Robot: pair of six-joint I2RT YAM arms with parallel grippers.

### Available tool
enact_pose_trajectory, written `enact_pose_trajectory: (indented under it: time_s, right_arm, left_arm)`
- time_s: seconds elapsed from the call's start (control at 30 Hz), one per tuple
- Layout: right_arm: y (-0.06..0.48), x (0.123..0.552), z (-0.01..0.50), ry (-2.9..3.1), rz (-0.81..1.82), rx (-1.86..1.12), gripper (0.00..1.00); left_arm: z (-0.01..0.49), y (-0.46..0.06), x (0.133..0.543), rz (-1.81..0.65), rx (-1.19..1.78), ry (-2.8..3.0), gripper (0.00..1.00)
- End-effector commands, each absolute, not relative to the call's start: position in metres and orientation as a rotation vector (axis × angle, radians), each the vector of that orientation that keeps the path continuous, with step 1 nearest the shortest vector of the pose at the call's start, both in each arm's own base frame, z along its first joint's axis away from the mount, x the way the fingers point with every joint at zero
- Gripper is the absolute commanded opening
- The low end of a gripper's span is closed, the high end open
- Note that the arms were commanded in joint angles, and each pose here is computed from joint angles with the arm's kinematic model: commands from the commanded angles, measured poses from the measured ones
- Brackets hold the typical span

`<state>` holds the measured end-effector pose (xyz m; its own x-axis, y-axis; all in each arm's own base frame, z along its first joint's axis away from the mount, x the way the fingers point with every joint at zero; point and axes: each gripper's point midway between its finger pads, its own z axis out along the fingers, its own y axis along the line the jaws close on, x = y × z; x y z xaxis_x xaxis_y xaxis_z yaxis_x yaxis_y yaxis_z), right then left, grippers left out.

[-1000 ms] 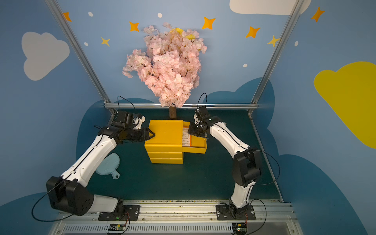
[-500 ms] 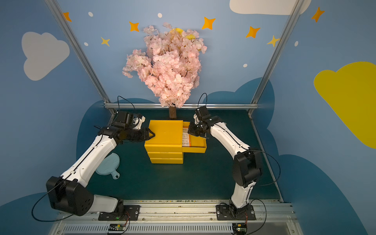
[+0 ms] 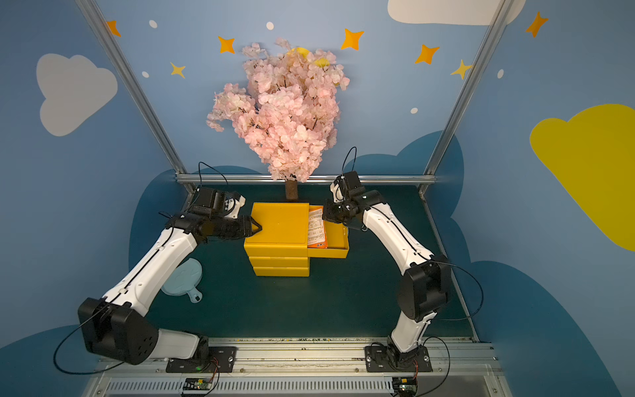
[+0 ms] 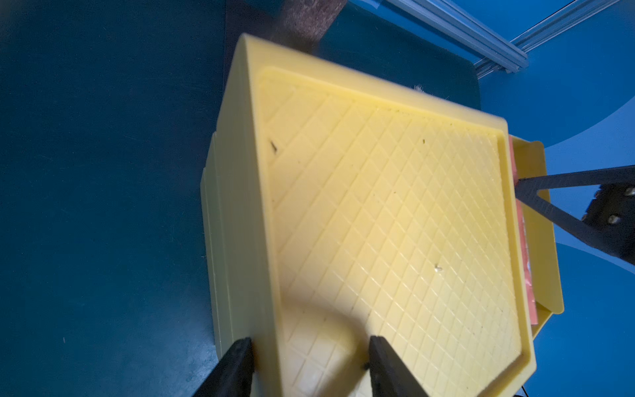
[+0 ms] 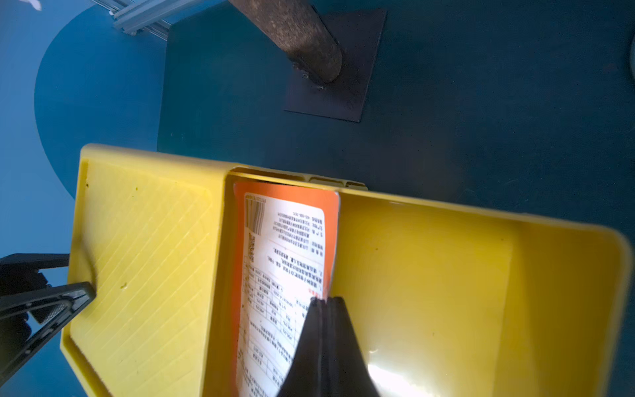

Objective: Take the seed bags out of the drawer
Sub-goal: Adjust the seed packet in the drawer, then pick up the seed packet from the drawer.

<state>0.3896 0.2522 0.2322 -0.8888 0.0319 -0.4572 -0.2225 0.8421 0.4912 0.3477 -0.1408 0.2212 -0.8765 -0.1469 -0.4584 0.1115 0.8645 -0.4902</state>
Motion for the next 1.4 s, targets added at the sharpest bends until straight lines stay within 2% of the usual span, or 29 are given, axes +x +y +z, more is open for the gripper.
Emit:
enact_pose_trajectory:
  time_s: [0.0,0.37,0.67,0.87,1.37]
  right_arm:
    - [0.241,0.387,0.259,2.509,0.712,-0.196,0.00]
    - [0.215,0.392,0.276,2.471,0.666,-0.179,0.00]
    - [0.221,0.388,0.259,2.524,0.737,-0.179,0.00]
    - [0.225,0.387,0.255,2.534,0.734,-0.195,0.26]
    - [0.204,0.377,0.256,2.506,0.360,-0.305,0.36]
  left_arm:
    - [0.184,-0.138,0.336,-0.659,-0.038,2.683,0.55]
    - [0.183,-0.138,0.337,-0.656,-0.040,2.689,0.55]
    - [0.182,-0.139,0.338,-0.661,-0.040,2.691,0.55]
    - [0.183,-0.138,0.338,-0.660,-0.043,2.691,0.55]
    - [0.182,-0.139,0.341,-0.660,-0.042,2.689,0.55]
